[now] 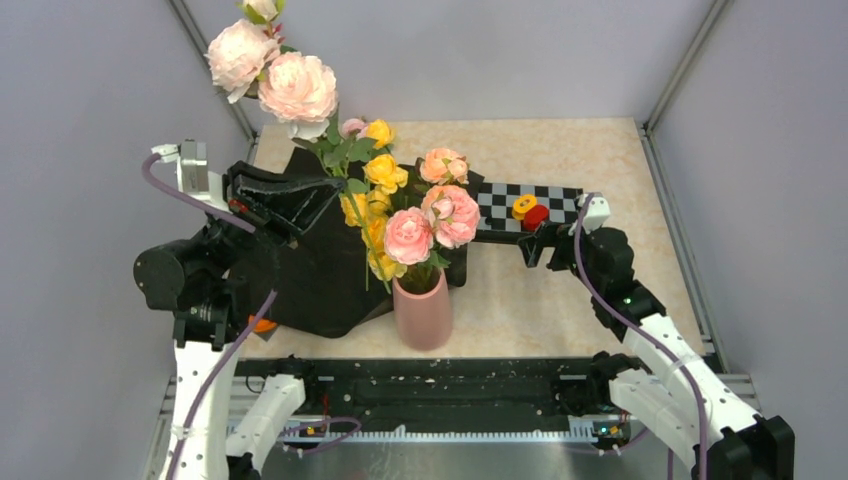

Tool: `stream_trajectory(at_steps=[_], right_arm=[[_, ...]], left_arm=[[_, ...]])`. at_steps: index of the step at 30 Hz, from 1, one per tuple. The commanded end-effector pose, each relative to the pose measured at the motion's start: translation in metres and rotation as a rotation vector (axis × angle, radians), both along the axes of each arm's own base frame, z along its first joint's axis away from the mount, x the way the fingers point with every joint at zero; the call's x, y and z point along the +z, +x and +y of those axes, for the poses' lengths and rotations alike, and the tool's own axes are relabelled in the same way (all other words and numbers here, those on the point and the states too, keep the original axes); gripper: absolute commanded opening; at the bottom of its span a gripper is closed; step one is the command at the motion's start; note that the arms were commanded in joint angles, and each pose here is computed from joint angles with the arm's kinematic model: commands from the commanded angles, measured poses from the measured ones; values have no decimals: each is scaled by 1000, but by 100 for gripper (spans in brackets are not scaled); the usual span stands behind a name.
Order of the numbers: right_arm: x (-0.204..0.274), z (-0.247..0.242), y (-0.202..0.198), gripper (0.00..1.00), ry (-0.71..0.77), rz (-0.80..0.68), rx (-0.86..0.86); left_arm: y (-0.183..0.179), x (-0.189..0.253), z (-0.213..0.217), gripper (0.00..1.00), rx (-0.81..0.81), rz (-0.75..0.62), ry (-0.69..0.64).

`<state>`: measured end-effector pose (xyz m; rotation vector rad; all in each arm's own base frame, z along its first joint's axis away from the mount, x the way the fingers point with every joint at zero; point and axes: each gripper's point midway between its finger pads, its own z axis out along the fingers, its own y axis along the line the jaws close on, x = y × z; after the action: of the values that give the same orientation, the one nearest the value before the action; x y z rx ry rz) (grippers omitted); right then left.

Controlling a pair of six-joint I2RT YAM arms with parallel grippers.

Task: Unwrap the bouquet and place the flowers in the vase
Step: Insert the fake flower into the vase.

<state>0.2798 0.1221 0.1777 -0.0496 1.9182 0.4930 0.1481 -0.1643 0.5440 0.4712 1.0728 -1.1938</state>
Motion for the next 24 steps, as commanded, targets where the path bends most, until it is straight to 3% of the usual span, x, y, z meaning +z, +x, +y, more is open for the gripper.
stream_trajectory(at_steps=[1,8,24], right_arm=[[23,-3,9,95,9,-73,-16],[22,-5,9,95,3,-73,-21],[21,-5,8,95,4,-78,-22]], left_arm=[[2,8,-9,0,-7,-67,-4],[9,5,-34,0,-57,-76,24],[11,17,-38,0,-26,-164,38]])
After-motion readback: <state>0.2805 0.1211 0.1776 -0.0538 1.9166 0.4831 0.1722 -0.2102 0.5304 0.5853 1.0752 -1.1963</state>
